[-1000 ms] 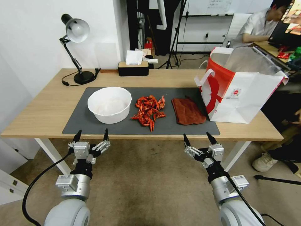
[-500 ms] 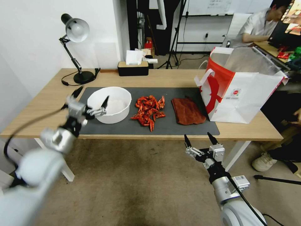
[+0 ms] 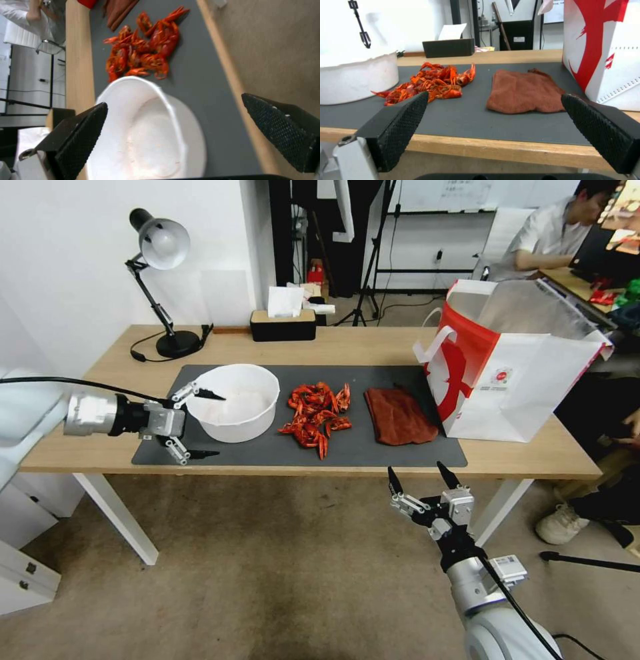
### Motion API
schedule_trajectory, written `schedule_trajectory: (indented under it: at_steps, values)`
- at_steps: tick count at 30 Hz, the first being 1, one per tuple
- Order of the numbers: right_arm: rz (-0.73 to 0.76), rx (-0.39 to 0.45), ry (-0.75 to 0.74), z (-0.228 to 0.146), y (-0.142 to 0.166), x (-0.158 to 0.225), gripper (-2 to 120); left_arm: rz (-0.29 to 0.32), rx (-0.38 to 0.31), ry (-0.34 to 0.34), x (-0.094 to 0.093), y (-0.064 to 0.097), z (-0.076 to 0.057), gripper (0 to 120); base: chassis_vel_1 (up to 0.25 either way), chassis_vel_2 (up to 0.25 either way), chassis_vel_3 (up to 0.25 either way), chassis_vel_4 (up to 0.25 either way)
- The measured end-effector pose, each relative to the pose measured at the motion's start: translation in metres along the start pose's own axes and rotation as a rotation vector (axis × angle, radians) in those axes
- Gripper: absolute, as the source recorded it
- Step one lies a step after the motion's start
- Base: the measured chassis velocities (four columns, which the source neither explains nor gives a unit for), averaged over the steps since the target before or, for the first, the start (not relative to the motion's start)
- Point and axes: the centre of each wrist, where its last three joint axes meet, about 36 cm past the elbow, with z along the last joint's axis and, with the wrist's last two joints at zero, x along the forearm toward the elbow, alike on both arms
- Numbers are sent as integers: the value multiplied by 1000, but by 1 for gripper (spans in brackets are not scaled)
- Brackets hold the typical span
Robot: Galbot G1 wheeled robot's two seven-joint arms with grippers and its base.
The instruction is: Sweep shrimp from table into container with towel, then put container into takeout bag.
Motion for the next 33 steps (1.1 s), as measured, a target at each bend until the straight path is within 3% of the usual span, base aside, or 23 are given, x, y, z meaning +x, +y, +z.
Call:
schedule_trajectory:
  at_steps: [5,6,7,9,18,29,33]
  values:
    - [2,3,-1,0,0,3,100,17,-56,62,-8,20,1,100,0,0,0,0]
    - [5,6,-2,0,-1,3,100,55,-103,78,-12,31,4,100,0,0,0,0]
    - [5,6,-2,0,-1,3,100,55,-103,78,-12,31,4,100,0,0,0,0]
    - [13,9,-10,-3,-2,4,100,123,-142,89,-24,42,8,100,0,0,0,0]
    - [23,9,-8,-1,-2,6,100,266,-167,126,-56,64,22,100,0,0,0,0]
    - [33,7,-4,4,-3,5,100,317,-171,153,-72,86,27,100,0,0,0,0]
    - [38,10,-3,6,-4,5,100,329,-141,161,-77,93,39,100,0,0,0,0]
